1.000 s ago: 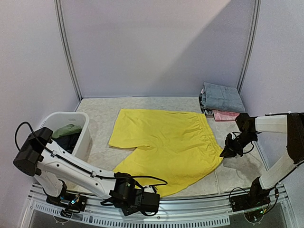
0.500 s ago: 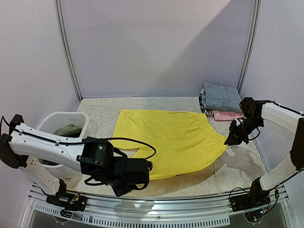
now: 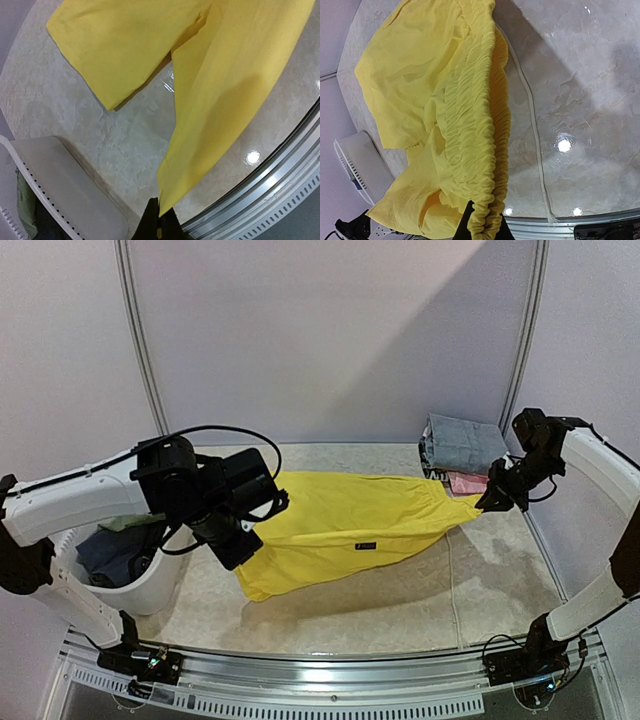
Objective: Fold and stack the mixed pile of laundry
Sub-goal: Fold the flattened shorts at the center of the board.
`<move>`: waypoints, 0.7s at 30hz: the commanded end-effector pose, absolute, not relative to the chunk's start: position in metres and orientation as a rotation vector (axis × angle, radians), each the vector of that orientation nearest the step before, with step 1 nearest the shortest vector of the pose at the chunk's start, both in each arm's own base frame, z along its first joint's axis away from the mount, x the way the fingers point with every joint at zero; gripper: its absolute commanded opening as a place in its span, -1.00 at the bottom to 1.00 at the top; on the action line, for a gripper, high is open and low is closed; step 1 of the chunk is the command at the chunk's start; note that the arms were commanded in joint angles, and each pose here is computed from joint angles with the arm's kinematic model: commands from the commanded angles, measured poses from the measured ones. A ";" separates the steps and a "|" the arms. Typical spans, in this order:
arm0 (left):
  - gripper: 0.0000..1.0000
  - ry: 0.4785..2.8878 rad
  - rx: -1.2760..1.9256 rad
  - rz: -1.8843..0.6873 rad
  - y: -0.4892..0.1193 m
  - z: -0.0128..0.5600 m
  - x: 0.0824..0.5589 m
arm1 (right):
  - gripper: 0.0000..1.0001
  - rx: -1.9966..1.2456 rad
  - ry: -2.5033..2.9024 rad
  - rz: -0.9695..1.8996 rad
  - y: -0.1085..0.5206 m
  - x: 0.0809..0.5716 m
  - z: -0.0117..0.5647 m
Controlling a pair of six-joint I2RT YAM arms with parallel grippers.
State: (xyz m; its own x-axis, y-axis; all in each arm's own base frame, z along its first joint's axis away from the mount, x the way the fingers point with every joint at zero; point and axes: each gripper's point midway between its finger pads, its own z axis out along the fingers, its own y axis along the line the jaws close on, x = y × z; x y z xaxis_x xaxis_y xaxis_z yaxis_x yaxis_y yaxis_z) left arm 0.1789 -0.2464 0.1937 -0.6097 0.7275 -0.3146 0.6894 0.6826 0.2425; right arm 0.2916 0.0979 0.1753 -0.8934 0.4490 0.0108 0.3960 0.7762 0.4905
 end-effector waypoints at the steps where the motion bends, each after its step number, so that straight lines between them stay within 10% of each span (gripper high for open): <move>1: -1.00 2.500 1.107 0.165 -0.229 0.213 0.203 | -1.00 0.756 2.858 0.767 0.100 0.303 0.183; 21: -1.00 2.528 0.971 0.199 -0.209 0.221 0.345 | -1.00 0.791 2.834 0.674 0.097 0.397 0.181</move>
